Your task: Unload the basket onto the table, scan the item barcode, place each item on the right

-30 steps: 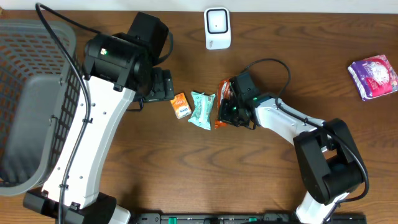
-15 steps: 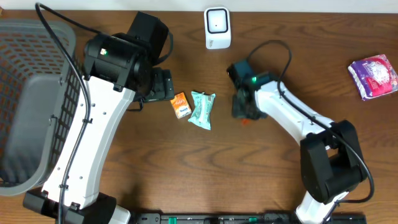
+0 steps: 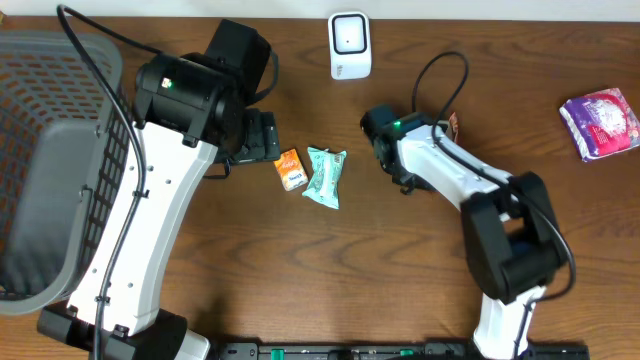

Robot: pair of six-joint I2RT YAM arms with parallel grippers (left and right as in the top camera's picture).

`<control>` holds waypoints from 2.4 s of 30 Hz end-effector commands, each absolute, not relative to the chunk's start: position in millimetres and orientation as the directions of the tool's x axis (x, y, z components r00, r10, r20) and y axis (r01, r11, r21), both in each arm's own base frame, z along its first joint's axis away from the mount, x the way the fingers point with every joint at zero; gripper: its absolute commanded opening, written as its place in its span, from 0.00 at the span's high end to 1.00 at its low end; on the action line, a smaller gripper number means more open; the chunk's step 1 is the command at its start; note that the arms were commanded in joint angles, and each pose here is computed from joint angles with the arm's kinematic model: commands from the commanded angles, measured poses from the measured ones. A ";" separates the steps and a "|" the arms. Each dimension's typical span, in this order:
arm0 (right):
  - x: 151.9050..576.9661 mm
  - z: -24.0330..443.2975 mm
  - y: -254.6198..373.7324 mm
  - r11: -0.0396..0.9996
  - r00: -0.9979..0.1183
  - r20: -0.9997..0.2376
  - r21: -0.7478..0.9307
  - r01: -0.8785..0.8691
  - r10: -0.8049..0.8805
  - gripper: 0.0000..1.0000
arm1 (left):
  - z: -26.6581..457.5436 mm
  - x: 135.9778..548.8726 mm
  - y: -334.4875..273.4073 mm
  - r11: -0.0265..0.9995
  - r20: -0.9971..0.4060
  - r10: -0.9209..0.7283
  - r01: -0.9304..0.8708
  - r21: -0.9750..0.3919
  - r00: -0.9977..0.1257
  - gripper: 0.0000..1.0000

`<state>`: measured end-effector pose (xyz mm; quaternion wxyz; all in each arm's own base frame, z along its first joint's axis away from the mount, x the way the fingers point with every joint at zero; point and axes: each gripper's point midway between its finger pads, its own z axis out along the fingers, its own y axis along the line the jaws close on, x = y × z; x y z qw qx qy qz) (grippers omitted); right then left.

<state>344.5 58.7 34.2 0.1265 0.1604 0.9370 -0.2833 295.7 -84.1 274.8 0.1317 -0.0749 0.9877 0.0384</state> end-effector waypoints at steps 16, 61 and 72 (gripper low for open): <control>352.5 17.4 96.4 0.875 -0.976 -0.150 -0.436 0.211 0.160 0.53 | 274.8 285.8 -79.1 0.984 -0.232 -0.141 -0.162 0.078 -0.962 0.02; 369.1 1.2 71.8 0.969 -0.984 0.014 -0.178 0.173 0.178 0.79 | 274.8 285.8 -79.1 0.984 -0.232 -0.141 -0.162 0.078 -0.962 0.02; 425.2 58.6 114.6 0.982 -0.977 -0.104 0.049 0.181 0.185 0.99 | 274.8 285.8 -79.1 0.984 -0.232 -0.141 -0.162 0.078 -0.962 0.02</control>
